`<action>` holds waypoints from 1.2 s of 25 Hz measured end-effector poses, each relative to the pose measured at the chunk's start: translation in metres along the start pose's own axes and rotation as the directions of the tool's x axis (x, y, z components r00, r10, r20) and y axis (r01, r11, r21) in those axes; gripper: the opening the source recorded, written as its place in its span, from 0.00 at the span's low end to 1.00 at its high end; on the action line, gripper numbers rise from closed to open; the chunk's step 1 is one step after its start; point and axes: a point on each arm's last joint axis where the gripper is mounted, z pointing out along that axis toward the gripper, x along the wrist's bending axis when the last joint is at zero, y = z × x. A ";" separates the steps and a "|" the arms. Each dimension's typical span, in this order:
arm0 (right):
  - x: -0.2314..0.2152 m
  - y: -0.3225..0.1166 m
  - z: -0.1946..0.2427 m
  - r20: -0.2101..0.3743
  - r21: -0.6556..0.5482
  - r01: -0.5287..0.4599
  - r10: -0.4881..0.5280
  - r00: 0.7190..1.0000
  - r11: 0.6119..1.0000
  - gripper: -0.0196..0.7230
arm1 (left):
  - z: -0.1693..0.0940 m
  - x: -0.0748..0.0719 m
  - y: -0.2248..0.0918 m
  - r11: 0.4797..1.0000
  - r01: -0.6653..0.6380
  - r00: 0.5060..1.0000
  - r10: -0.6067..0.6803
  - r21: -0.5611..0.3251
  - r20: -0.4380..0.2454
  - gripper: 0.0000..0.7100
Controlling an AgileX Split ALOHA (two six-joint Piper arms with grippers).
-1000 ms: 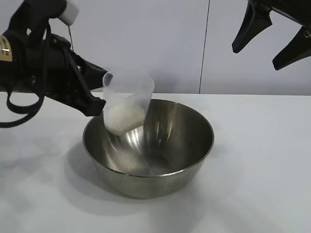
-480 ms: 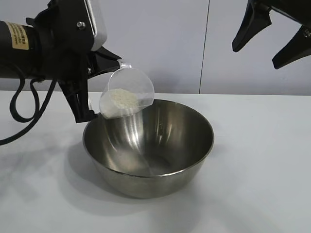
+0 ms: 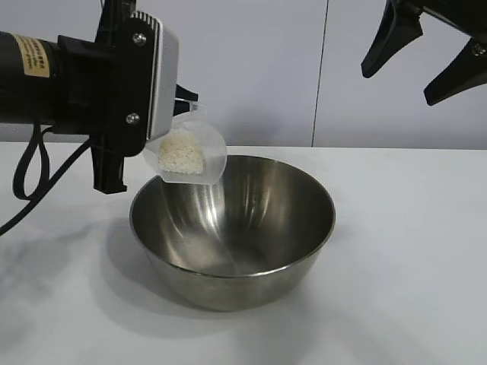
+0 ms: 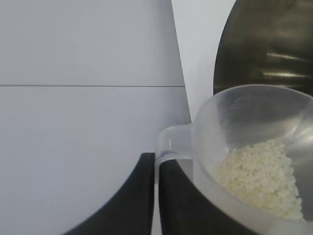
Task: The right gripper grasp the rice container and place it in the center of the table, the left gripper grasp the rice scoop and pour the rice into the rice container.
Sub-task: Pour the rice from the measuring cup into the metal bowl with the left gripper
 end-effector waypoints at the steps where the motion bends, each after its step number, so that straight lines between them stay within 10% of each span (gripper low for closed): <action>1: 0.000 0.000 0.000 0.000 -0.002 0.000 0.000 1.000 1.000 0.76 | 0.000 0.000 0.004 1.000 -0.029 1.000 0.029 0.000 -0.002 0.01; 16: 0.000 0.000 0.000 -0.002 -0.004 -0.002 0.002 1.000 1.000 0.76 | 0.001 0.006 0.020 0.869 -0.489 0.870 0.492 0.074 -0.033 0.01; 30: 0.000 0.001 0.000 -0.002 -0.009 -0.003 0.003 1.000 1.000 0.76 | 0.001 0.006 0.024 0.776 -0.625 0.778 0.628 0.084 -0.016 0.01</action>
